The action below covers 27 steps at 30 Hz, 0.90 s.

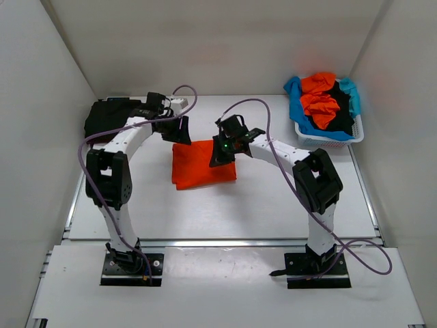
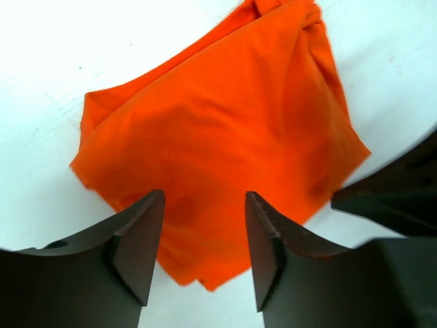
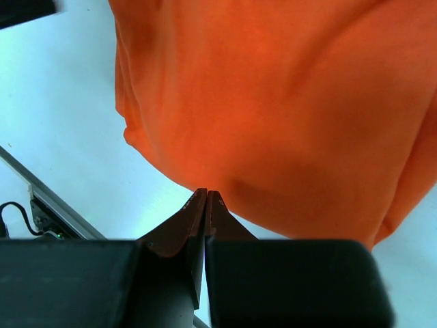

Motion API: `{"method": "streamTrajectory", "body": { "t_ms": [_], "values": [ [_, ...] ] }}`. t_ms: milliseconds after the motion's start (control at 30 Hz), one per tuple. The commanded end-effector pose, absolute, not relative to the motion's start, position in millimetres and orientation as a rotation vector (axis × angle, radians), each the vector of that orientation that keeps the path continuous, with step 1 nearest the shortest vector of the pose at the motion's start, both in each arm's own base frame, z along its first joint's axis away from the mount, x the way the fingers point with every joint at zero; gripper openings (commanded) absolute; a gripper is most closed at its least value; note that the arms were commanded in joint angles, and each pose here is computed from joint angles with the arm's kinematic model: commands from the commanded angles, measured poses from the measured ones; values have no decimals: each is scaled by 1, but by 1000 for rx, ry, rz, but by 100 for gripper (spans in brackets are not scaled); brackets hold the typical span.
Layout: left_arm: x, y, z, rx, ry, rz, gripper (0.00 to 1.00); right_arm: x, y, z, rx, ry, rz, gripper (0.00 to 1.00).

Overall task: Fold and stack the t-shirts
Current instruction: Fold the long partially folded tshirt into a neat square

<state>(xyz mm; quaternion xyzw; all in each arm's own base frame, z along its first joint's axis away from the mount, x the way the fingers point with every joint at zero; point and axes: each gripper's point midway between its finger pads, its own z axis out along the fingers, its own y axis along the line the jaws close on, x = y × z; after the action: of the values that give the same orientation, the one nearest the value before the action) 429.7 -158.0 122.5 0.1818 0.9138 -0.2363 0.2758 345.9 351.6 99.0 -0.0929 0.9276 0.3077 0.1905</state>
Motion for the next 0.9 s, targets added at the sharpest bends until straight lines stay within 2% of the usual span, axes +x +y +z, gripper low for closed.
{"method": "streamTrajectory", "body": {
  "t_ms": [0,100,267,467,633,733,867],
  "values": [
    [429,-157,96,485,2541,-647,59,346,360,105,-273,2566,934,0],
    [433,-156,88,486,2545,-654,55,332,354,82,-253,2628,935,0],
    [432,-165,90,577,2511,-629,55,338,349,66,-190,2653,958,0],
    [443,-148,62,500,2608,-574,51,341,342,41,-159,2750,899,0],
    [472,-117,52,353,2615,-531,53,330,327,24,-119,2802,875,0],
    [491,-111,58,318,2574,-516,60,325,320,20,-122,2821,855,0],
    [504,-109,57,317,2564,-479,64,317,328,23,-180,2824,885,0]
  ]
}}
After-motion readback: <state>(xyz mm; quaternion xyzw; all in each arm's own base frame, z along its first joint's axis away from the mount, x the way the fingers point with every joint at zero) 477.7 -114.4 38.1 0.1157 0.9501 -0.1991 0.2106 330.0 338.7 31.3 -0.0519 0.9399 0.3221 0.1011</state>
